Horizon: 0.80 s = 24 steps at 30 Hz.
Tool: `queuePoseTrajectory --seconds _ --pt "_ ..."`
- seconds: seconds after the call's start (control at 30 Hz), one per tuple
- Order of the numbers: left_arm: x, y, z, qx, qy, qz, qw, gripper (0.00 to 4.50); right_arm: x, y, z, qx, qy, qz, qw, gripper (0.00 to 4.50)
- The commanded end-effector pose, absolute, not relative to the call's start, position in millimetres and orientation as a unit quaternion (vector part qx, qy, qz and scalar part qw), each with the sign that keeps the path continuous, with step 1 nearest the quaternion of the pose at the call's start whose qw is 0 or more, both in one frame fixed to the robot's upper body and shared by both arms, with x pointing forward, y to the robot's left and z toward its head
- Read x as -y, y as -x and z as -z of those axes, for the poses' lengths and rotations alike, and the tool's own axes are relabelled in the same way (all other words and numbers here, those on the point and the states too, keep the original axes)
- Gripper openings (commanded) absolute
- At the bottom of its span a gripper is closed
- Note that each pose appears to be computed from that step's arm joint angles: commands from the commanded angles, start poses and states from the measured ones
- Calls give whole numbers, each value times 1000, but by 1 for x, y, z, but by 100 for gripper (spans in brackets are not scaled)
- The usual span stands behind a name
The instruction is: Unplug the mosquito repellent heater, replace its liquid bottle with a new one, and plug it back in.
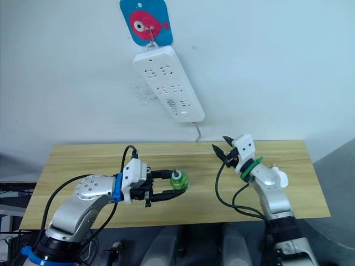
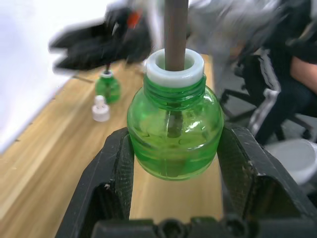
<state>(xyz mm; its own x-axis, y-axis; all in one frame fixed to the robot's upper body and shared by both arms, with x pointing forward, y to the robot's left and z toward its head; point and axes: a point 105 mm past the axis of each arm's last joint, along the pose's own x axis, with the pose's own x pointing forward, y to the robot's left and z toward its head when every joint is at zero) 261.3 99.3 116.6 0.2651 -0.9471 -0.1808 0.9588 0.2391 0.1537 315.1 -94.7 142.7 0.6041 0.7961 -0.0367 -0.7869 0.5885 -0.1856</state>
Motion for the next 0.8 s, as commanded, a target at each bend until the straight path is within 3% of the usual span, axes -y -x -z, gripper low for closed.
queuePoseTrajectory --seconds 0.03,0.2,0.47,0.8 --pt "-99 -271 -123 3 -130 600 790 219 83 -286 -168 1 97 -544 833 256" --pt "-97 -284 -129 24 -137 594 793 219 71 -264 -177 -39 105 -620 777 256" --pt "-92 -287 -134 33 -140 601 786 219 36 -272 -168 -19 111 -627 771 256" --pt "-88 -288 -139 37 -129 604 786 219 23 -283 -170 3 105 -619 778 256"
